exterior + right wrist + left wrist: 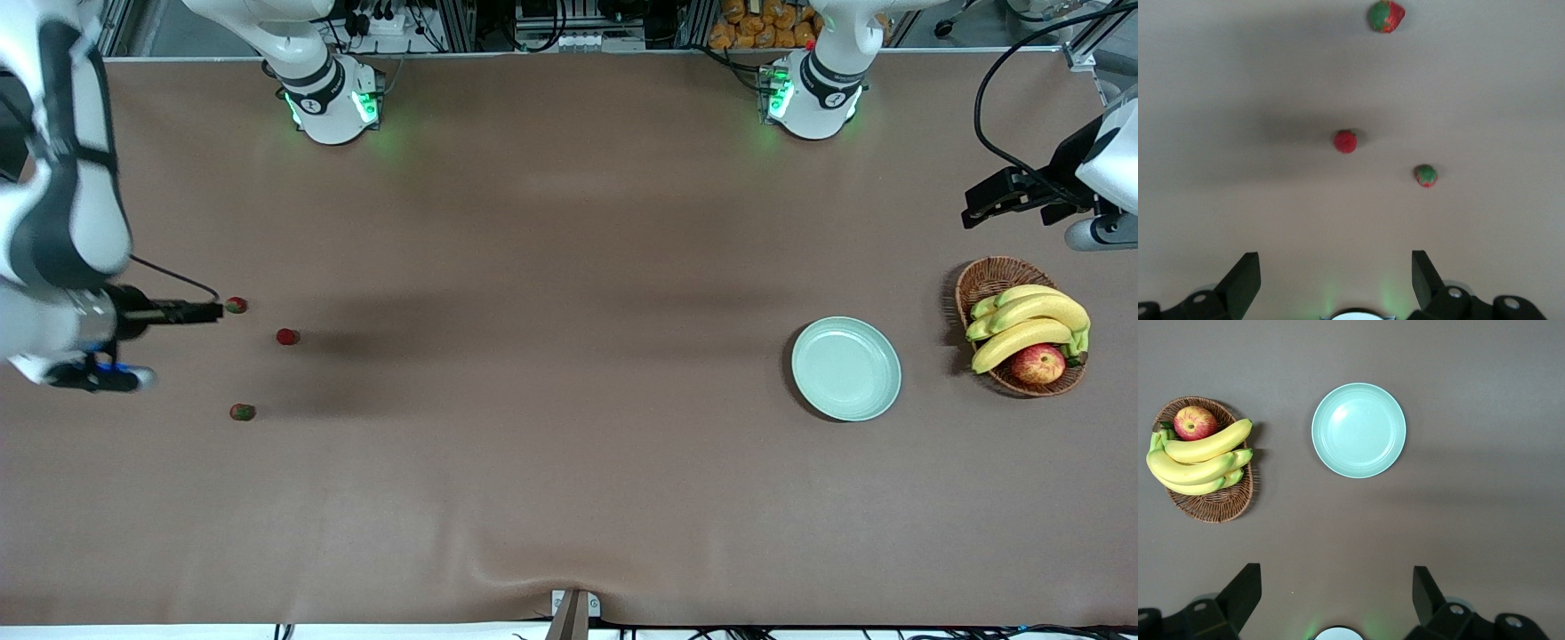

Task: Collect all strawberries into plate
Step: 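Reach the right gripper down and grasp the red strawberry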

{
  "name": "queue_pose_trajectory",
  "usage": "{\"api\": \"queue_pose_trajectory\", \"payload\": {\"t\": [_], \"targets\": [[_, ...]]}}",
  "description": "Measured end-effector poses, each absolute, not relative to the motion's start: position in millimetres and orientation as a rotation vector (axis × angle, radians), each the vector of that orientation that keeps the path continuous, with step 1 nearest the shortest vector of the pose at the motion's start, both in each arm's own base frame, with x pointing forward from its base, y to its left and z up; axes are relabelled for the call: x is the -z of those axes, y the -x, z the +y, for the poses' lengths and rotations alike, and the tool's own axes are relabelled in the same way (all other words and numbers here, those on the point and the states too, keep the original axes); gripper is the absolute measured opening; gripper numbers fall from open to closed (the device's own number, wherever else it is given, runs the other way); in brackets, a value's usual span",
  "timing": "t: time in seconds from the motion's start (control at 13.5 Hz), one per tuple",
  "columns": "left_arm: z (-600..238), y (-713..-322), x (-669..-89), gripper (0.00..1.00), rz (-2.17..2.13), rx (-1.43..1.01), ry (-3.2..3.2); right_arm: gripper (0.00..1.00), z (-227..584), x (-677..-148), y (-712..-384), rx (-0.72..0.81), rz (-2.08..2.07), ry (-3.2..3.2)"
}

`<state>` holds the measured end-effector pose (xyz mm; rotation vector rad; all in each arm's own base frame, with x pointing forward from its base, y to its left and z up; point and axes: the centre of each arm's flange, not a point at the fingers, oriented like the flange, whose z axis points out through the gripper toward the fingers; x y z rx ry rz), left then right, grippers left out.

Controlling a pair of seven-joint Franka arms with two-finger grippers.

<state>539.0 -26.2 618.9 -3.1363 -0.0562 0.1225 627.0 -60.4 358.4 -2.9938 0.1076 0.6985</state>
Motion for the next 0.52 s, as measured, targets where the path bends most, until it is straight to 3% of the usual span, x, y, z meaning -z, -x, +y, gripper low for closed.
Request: {"api": "queue_pose_trajectory", "payload": {"t": [0.22, 0.52], "targets": [[-26.9, -539.5, -616.7, 1.0, -0.054, -0.128, 3.136, 1.0, -69.9, -283.0, -626.9, -0.754, 0.077, 2.973], [-27.3, -539.7, -615.8, 1.0, -0.053, -0.13, 3.136, 1.0, -62.6, -235.4, -611.9, -0.716, 0.054, 2.986]]}}
